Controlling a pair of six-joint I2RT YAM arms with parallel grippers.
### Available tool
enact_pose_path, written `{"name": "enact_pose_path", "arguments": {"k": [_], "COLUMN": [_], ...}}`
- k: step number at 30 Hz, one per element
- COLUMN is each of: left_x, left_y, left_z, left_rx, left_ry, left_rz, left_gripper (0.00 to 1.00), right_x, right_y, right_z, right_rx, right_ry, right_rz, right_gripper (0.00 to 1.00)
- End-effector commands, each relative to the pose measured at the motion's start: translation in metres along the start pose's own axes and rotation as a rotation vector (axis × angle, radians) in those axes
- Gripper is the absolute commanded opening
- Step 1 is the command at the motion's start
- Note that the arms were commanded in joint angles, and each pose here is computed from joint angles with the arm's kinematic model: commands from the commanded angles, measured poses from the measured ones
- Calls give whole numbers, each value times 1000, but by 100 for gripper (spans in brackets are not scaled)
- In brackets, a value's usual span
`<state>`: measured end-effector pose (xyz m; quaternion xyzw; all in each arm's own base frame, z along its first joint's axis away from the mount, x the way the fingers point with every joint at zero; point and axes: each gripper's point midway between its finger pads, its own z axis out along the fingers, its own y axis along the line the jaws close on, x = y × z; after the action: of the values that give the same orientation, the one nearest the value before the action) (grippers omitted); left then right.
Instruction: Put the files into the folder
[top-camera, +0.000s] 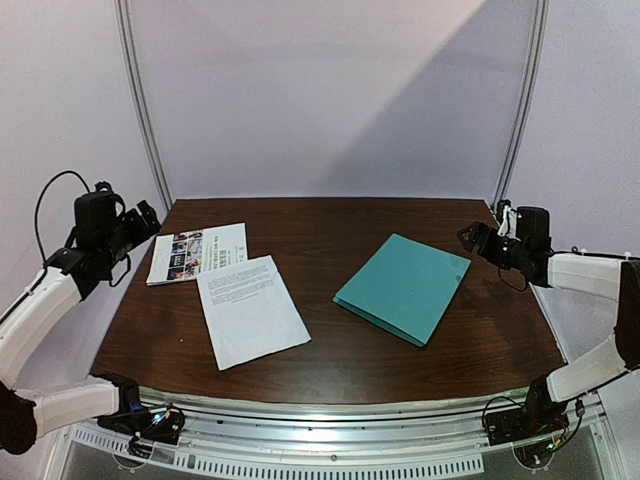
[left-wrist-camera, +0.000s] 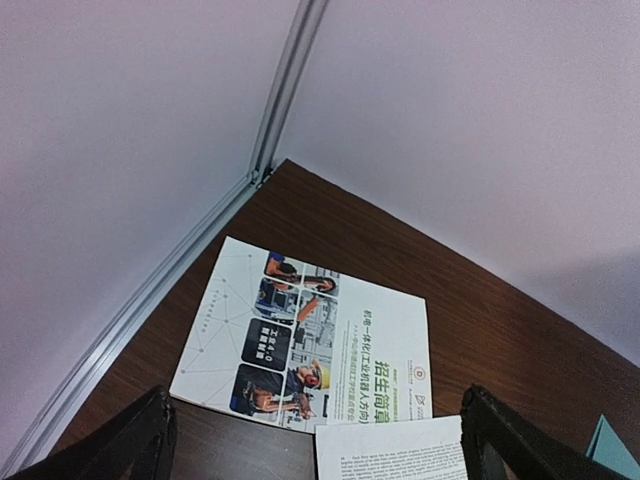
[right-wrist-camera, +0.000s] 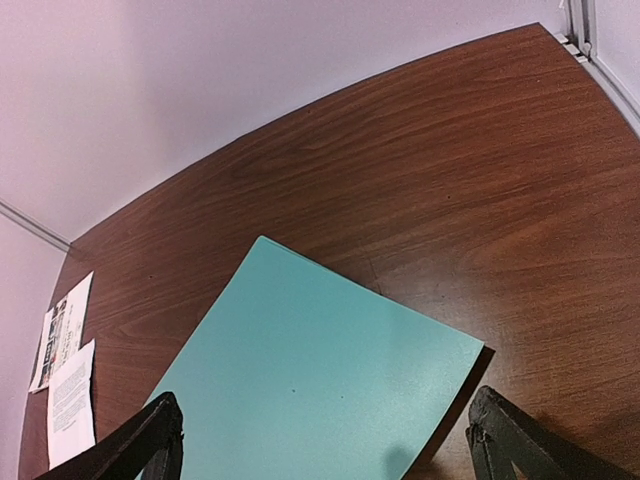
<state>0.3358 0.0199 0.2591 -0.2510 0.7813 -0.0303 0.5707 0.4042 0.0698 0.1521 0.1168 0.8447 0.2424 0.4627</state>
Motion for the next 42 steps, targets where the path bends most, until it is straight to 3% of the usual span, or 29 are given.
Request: {"name": "enact_pose_path", "arguments": {"k": [1,13,26,33,42], "left_x": [9,51,124,174,207], "left_y": [-28,-117,-204,-238,-260], "left_z": [8,22,3,-9,-12], "left_rx": [123,396,728,874,933], "left_ry": [81,217,392,530,601], "left_rz": [62,163,201,172,167], "left_gripper": [99,95,89,84,82], "right_x": [13,43,105,143,180], "right_y": [12,71,144,171,192], "right_z": [2,5,-7,-6,4], "right_rx": [-6,88,13,1,59], "right_ry": [69,140,176,206,215], "right_rz": [-67,-502,-906,-1100,-1334], "right_gripper": [99,99,99,99,99]}}
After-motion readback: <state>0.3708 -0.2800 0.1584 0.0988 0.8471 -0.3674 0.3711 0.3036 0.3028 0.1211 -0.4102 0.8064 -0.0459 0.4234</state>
